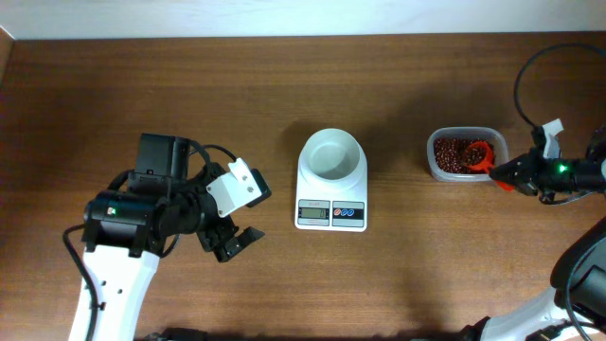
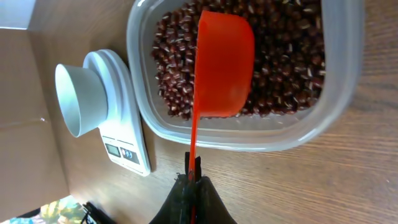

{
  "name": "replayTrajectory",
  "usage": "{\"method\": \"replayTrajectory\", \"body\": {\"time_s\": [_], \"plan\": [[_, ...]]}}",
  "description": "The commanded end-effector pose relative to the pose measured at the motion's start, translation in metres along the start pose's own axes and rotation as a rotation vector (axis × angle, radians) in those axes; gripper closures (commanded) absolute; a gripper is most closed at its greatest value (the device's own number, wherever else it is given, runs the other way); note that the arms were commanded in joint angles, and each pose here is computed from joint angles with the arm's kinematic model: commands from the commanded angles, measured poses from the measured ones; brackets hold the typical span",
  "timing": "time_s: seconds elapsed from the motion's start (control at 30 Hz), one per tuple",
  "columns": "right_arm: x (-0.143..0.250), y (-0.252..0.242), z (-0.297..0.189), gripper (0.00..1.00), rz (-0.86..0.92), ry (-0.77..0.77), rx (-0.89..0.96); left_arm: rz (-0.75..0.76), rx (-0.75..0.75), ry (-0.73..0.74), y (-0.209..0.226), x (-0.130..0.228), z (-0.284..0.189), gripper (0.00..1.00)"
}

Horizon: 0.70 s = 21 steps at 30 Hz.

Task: Scoop and weigh 50g on scale
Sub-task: 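Lower the scoop into the red beans with the right gripper and scoop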

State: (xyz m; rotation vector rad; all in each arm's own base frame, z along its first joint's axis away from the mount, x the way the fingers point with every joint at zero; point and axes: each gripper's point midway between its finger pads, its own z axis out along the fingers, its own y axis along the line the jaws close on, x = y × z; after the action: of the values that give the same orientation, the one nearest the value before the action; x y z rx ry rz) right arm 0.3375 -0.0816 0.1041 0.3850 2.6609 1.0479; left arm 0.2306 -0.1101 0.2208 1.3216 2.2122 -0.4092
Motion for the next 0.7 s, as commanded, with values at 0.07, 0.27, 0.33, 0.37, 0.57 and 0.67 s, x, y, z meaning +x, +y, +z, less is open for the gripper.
{"method": "replayTrajectory", "body": {"time_s": [0.07,0.27,0.33,0.37,0.57,0.67], "plan": [[-0.003,-0.01,-0.01,0.96,-0.001,-0.015,0.118,0.011,0.013,-0.009,0.0,0.0,0.002,0.01],[-0.003,0.018,-0.011,0.96,-0.148,-0.036,-0.021,0.011,0.013,-0.009,0.0,0.0,0.002,0.01],[-0.003,-0.005,-0.012,0.96,-0.048,-0.016,0.108,0.011,0.013,-0.009,0.0,0.0,0.002,0.01],[-0.003,-0.003,-0.012,0.96,-0.053,-0.018,0.097,0.011,0.013,-0.009,0.0,0.0,0.002,0.01],[-0.007,0.01,-0.012,0.96,-0.092,-0.042,0.02,0.011,0.013,-0.009,0.0,0.0,0.002,0.01],[-0.005,0.004,-0.012,0.96,-0.069,-0.029,0.056,0.011,0.013,-0.009,0.0,0.0,0.002,0.01]]}}
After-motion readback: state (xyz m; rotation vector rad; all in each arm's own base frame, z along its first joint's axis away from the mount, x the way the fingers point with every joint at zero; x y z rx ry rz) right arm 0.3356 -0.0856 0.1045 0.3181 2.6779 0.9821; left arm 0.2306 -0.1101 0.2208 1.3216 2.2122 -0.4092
